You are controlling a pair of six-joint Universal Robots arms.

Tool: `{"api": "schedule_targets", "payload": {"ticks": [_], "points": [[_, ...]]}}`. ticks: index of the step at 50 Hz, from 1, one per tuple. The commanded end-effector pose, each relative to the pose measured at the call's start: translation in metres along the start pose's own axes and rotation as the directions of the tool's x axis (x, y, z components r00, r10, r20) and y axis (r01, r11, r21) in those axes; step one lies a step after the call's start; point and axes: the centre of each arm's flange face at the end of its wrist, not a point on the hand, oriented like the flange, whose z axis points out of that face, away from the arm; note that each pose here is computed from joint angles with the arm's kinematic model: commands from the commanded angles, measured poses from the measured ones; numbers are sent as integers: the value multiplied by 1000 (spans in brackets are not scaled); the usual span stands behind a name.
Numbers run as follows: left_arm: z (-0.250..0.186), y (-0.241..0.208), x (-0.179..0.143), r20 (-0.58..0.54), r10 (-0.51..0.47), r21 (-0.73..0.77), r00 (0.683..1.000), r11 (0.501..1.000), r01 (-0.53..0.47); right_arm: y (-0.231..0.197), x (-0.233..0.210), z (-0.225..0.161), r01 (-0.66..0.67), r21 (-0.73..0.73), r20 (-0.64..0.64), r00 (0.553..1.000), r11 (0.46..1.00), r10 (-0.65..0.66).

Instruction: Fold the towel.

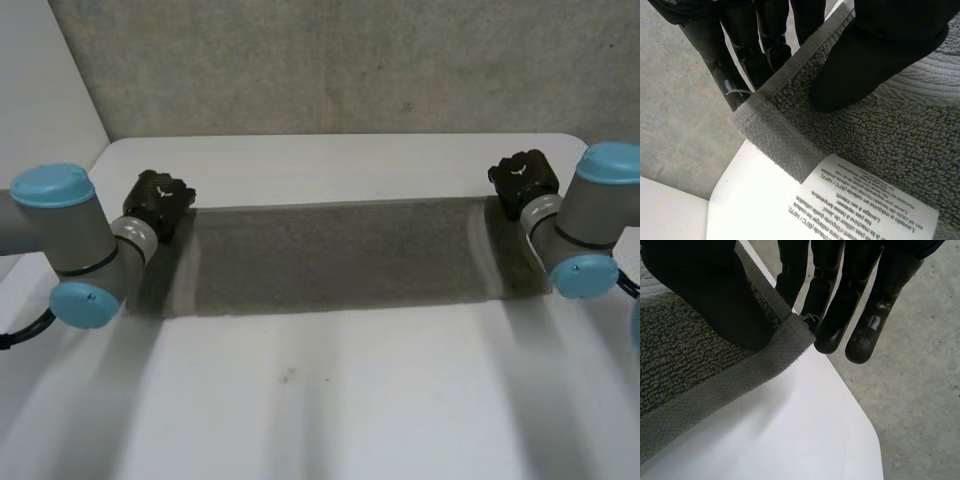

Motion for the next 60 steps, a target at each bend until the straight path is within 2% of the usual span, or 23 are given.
{"api": "schedule_targets", "payload": {"ticks": [1,7,10,12,15,17,21,24,26,31,36,46,60], "points": [[10,7,16,-11,14,22,1000,1000,-14,9,-13,12,6,11,9,1000,1000,-7],[12,-2,17,44,24,73,999,997,-27,-2,-10,12,3,41,0,1000,999,-3],[6,-13,10,77,22,89,997,996,-29,-28,6,6,-5,88,-31,999,996,7],[-6,-26,0,99,18,106,995,994,-29,-48,22,-8,-62,111,-38,997,992,66],[-14,-33,-4,102,14,111,995,993,-25,-57,31,-18,-110,122,-29,993,986,114],[-32,-44,-12,110,6,119,994,993,-20,-77,39,-41,-186,161,29,983,969,184],[-55,-53,-15,104,-9,121,994,993,-4,-88,38,-66,-229,170,117,971,959,211],[-76,-56,-16,92,-45,120,995,992,34,-77,45,-84,-246,120,142,963,962,228],[-86,-55,-13,77,-68,113,995,992,59,-61,50,-100,-264,26,152,954,964,257],[-114,-50,-5,42,-166,83,985,983,162,-38,40,-117,-282,-102,194,935,954,297],[-125,-50,-3,33,-202,80,979,977,199,-7,34,-122,-264,-186,202,933,946,300],[-127,-47,-1,29,-214,68,976,975,212,33,22,-117,-217,-201,284,920,955,269],[-128,-46,1,25,-217,63,976,974,215,55,23,-104,-216,-200,256,930,956,264]]}}
